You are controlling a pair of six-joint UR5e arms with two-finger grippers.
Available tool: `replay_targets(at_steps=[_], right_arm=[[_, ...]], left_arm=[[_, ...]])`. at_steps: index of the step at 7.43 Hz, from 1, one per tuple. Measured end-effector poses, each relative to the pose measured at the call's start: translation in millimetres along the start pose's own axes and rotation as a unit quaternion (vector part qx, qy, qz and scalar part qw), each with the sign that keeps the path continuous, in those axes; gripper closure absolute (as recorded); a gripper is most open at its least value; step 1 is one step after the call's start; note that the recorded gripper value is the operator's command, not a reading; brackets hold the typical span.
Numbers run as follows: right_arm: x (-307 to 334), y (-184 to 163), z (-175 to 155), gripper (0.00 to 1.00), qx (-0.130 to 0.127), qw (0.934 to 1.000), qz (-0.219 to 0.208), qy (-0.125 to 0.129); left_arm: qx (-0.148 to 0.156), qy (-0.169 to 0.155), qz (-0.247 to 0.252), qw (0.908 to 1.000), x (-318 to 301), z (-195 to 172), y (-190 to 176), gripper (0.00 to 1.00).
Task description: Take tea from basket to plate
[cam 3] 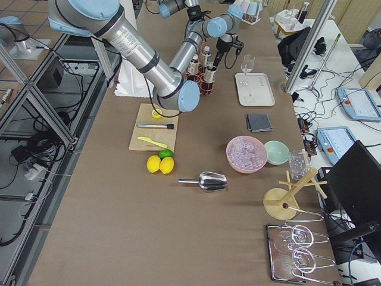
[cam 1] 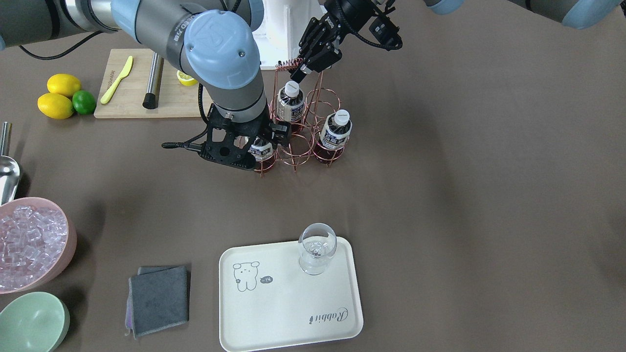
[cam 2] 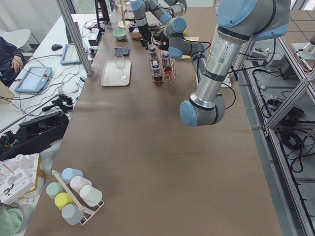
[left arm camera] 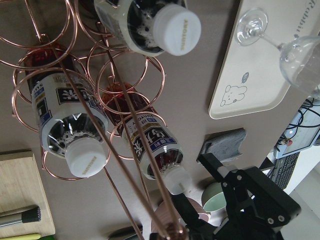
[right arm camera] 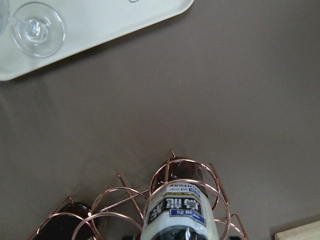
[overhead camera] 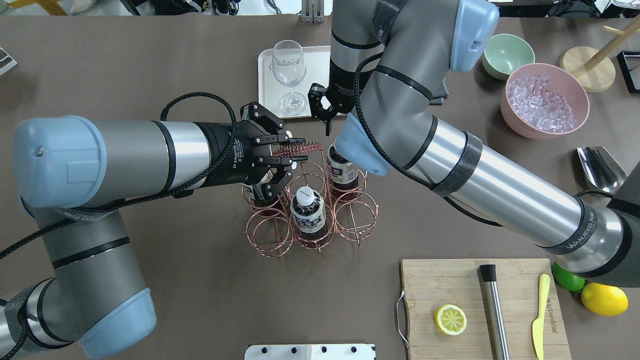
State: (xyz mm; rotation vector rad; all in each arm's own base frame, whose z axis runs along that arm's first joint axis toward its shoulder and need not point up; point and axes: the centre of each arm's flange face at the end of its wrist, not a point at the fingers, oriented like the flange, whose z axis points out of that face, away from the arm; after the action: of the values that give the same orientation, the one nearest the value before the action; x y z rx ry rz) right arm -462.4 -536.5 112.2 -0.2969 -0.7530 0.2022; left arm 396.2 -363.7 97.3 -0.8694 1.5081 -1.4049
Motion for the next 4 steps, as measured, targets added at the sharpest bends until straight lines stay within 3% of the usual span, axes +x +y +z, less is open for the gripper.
replay_targets(at_steps=[1,2,3,4], right_arm=[[0.8,0.0,1.8,0.51,-0.003,1.0000,-0.001,0.000],[1.6,0.0,3.6,0.44,-0.008,1.0000,-0.001,0.000],[1.8,0.4,4.2,0.27,-0.011,0.9999,-0.001,-0.001],[1.5,1.0,3.9,0.23,-0.013,0.9999,-0.002,-0.002]], left_arm=[[0.000,0.000,0.000,1.0000,0.0,0.0,0.0,1.00],[0.000,0.000,0.000,1.0000,0.0,-0.3,0.2,1.00],[-0.001,0.000,0.000,1.0000,-0.1,-0.5,0.3,1.00],[-0.001,0.000,0.000,1.0000,-0.1,-0.7,0.5,1.00]])
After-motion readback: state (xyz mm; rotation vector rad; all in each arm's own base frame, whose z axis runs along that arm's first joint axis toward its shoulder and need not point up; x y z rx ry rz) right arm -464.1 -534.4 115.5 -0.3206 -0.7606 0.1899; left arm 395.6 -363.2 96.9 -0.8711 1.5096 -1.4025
